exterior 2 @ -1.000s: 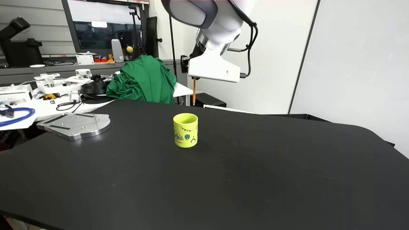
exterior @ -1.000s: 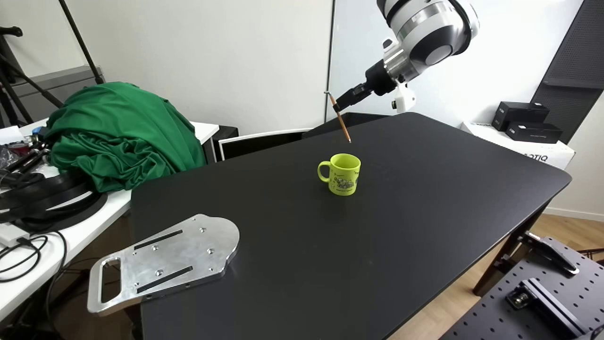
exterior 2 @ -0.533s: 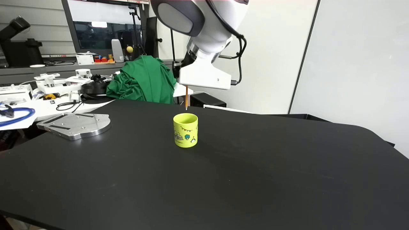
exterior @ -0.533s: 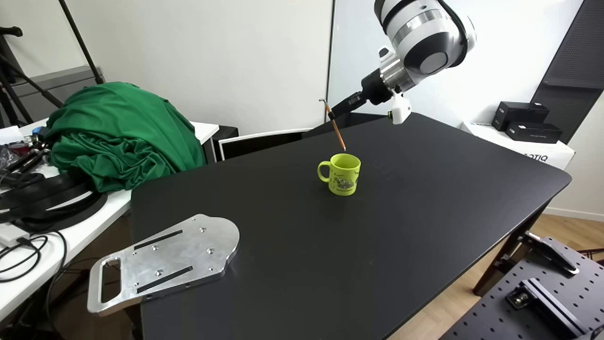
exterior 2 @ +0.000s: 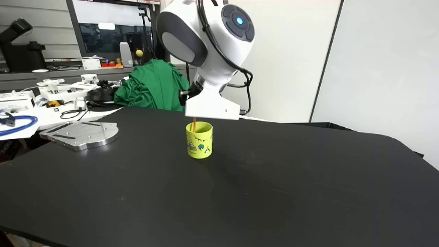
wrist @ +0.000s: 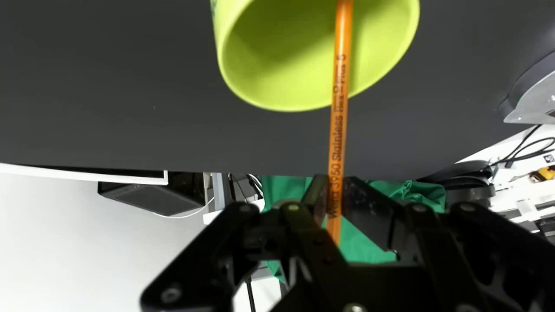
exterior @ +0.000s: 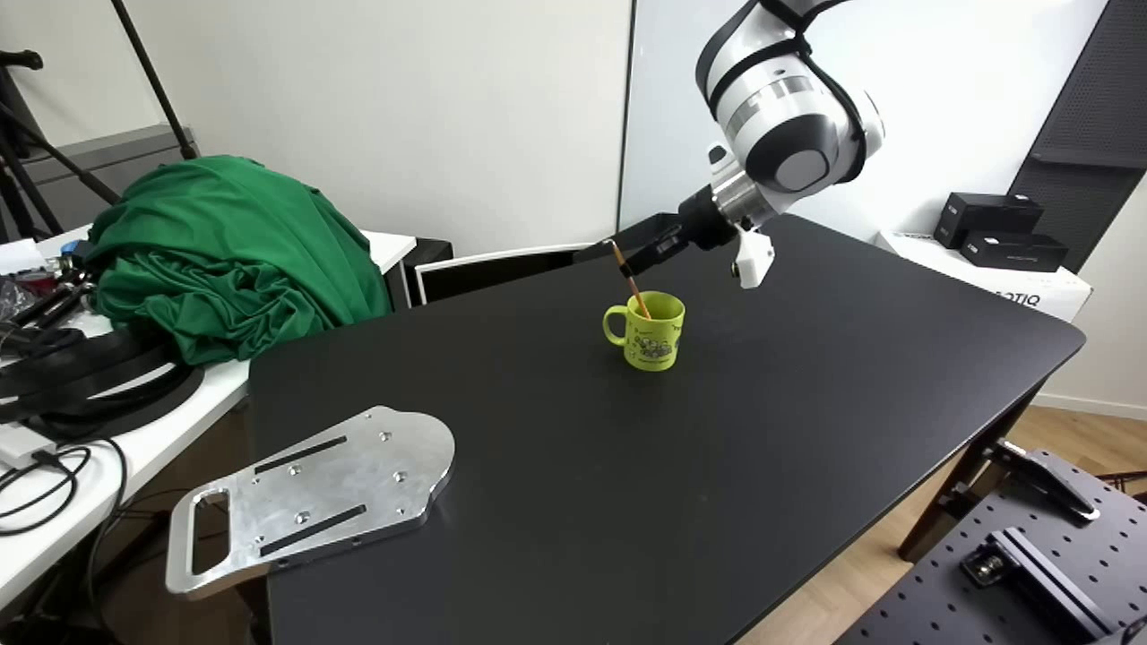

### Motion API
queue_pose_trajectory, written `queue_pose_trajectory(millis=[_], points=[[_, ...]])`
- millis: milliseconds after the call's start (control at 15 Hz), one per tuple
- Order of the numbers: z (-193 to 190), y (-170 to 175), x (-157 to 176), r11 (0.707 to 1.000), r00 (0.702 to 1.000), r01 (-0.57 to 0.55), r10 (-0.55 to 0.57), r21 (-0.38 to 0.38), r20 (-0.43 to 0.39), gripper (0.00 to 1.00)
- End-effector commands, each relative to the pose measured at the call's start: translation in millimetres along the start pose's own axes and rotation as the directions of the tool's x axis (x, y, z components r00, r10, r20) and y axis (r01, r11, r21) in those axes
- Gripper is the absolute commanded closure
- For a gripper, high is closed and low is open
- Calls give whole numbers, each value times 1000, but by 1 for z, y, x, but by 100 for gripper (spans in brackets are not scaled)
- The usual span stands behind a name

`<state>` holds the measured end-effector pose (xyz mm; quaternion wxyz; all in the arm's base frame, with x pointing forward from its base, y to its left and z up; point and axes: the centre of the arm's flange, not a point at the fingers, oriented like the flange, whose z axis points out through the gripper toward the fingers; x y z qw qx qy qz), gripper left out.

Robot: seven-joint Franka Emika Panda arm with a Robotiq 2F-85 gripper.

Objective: Put the orange tool in the mug

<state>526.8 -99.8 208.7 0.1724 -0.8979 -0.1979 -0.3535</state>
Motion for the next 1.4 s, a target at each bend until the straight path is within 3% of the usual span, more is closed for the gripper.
queue_pose_trajectory(millis=[0, 200, 667, 933, 1000, 1333], points=[[16, -3, -22, 1000, 999, -3, 4, -20, 35, 56], [15, -2, -17, 999, 999, 7, -5, -34, 51, 48], [-18, 1, 23, 988, 994, 97, -90, -117, 62, 2], [-10, 14, 12, 983, 977, 152, -133, -101, 169, 0], [-14, 8, 14, 983, 984, 153, -142, -99, 111, 0], [-6, 10, 0, 983, 977, 162, -147, -87, 152, 0]])
